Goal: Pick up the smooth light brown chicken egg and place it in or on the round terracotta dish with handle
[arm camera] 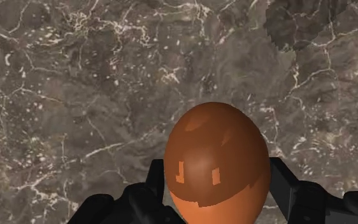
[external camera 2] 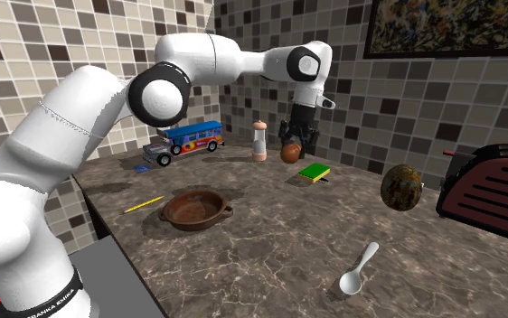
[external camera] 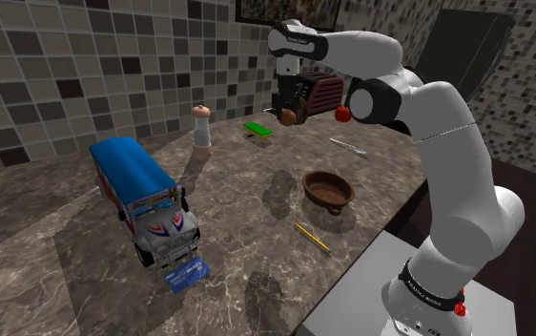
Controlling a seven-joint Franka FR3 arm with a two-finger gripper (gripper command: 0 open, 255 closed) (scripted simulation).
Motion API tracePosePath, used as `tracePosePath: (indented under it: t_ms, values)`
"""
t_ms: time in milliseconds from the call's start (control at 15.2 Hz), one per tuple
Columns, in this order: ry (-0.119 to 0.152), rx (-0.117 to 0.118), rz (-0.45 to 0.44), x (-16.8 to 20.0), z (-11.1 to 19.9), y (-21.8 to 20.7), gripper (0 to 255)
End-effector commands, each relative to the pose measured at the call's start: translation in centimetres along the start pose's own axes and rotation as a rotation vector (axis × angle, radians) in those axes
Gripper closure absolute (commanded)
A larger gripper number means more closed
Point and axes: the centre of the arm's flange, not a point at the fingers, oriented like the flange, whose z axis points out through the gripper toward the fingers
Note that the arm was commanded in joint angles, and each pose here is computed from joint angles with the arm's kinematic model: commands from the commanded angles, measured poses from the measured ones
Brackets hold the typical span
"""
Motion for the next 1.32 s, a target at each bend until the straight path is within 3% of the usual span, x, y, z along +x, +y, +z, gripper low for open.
tracePosePath:
  t_ms: [0, 1254]
  values:
    - [0.003, 0.0, 0.0, -2.0, 0.3, -0.6, 255]
    - [0.003, 0.0, 0.0, -25.4, 6.0, -7.5, 255]
